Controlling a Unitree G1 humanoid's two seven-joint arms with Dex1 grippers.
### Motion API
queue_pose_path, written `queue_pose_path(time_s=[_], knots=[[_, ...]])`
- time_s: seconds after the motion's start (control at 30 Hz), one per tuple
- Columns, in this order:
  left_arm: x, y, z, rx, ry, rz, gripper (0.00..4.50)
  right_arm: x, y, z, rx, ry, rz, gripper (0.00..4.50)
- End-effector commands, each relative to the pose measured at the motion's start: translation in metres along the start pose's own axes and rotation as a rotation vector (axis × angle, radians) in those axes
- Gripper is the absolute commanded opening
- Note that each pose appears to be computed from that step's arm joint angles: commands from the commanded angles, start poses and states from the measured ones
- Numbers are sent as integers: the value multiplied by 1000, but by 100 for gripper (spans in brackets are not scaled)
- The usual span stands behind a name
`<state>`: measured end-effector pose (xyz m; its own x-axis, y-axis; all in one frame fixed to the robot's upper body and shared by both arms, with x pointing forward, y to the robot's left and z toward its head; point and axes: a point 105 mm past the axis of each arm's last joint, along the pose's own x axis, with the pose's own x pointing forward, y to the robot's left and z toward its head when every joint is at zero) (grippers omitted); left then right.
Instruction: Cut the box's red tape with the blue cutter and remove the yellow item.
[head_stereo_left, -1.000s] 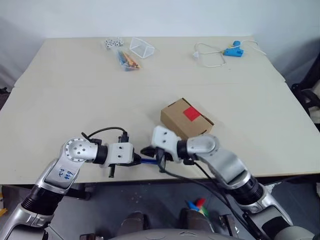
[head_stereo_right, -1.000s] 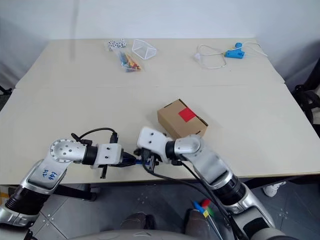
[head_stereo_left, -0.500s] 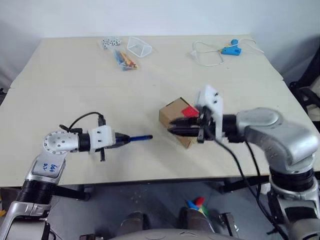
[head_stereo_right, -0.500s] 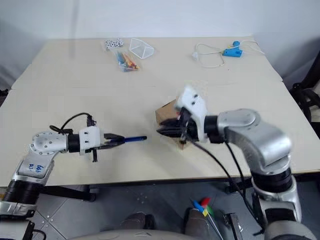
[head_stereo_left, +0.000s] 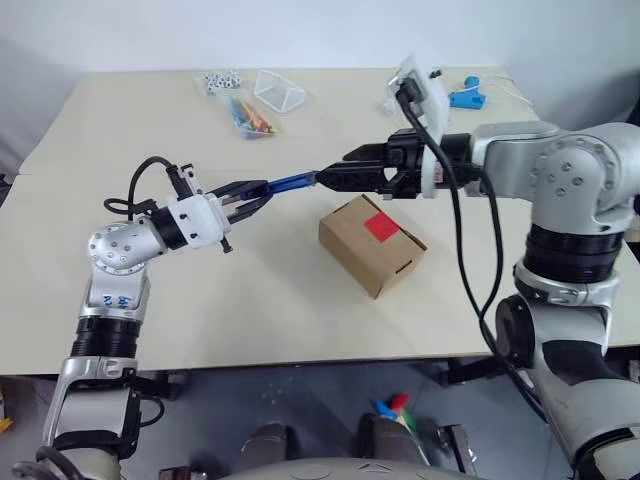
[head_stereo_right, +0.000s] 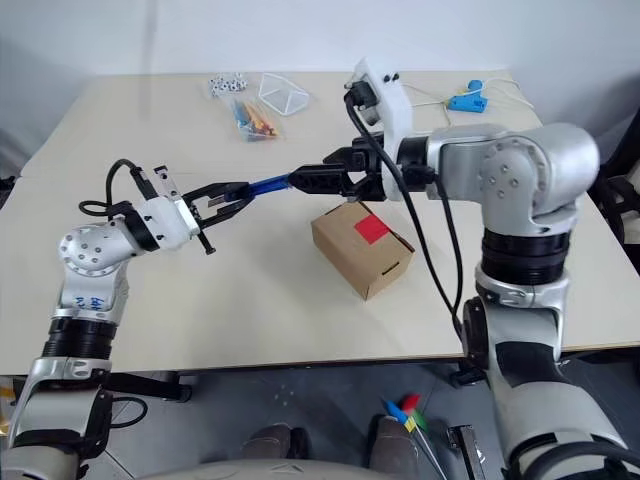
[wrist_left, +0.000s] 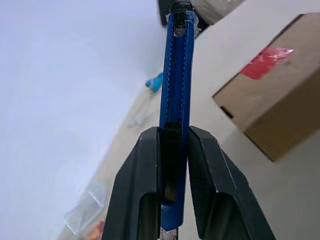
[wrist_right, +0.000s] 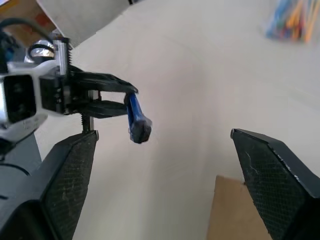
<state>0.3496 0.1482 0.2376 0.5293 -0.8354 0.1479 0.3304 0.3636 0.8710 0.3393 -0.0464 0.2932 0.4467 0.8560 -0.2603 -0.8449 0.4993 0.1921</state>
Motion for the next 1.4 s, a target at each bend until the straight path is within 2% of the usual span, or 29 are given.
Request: queue_pose_path(time_s=[0.03, 0.67, 0.97, 1.07, 1.4], knots=[[6, 8, 7, 74, -40, 30, 41, -2, 8, 17, -14, -41, 15, 448], [13, 10, 14, 85, -87, 43, 41, 17, 1, 10, 5, 5, 44, 448], [12, 8, 13, 77, -81, 38, 41, 21, 6, 18, -14, -13, 67, 448], [11, 7, 12, 76, -80, 36, 41, 21, 7, 17, -10, -6, 78, 387], [11, 7, 12, 72, -78, 38, 41, 23, 7, 9, -17, 26, 82, 47]])
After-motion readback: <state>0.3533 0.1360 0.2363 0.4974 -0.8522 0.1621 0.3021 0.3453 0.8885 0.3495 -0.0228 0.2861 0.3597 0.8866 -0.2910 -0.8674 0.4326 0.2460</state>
